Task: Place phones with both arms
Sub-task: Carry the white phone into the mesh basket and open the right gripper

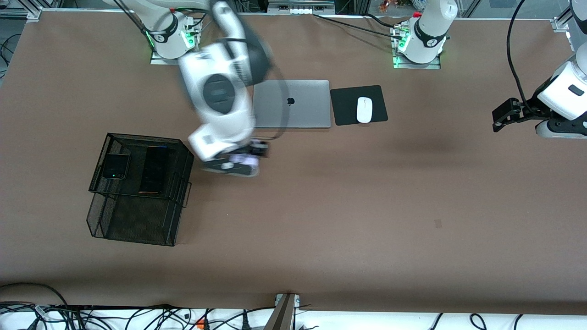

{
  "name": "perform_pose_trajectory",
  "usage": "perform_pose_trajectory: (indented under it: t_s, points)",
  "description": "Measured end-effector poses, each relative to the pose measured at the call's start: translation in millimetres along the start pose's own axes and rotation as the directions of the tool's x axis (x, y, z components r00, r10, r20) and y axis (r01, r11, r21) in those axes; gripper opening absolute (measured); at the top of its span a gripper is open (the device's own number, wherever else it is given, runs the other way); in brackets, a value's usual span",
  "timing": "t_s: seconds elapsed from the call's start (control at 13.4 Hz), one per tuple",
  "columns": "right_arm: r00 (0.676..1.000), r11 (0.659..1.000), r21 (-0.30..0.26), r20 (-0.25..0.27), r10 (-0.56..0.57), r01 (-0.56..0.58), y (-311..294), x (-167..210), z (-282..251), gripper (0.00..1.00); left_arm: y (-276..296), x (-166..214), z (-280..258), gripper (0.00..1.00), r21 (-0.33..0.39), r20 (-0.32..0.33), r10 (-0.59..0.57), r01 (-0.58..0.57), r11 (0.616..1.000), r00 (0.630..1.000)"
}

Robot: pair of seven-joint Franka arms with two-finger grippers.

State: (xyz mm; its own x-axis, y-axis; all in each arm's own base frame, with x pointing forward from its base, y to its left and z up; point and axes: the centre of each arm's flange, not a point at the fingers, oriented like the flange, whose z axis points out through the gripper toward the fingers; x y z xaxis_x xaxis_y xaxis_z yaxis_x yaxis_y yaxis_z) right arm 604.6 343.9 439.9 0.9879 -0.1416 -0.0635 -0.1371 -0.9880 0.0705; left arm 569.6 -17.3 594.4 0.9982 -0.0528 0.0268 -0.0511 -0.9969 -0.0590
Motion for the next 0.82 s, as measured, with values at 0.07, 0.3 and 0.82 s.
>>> perform_pose_trajectory:
  t_s: [0.07, 0.3, 0.82]
  points:
    - [1.0, 1.0, -0.004, 0.024, -0.016, 0.016, 47, 11, 1, 0.86, 0, 0, 0, 1.0, 0.0, 0.0, 0.0, 0.0, 1.0, 1.0]
    - [0.996, 0.998, 0.004, 0.052, -0.069, 0.069, 178, 36, 10, 0.86, 0, 0, 0, 1.0, 0.0, 0.0, 0.0, 0.0, 1.0, 1.0]
    - [0.995, 0.998, -0.034, -0.08, -0.063, 0.061, 313, 141, 36, 0.86, 1, 0, 0, 1.0, 0.0, 0.0, 0.001, -0.001, 1.0, 1.0]
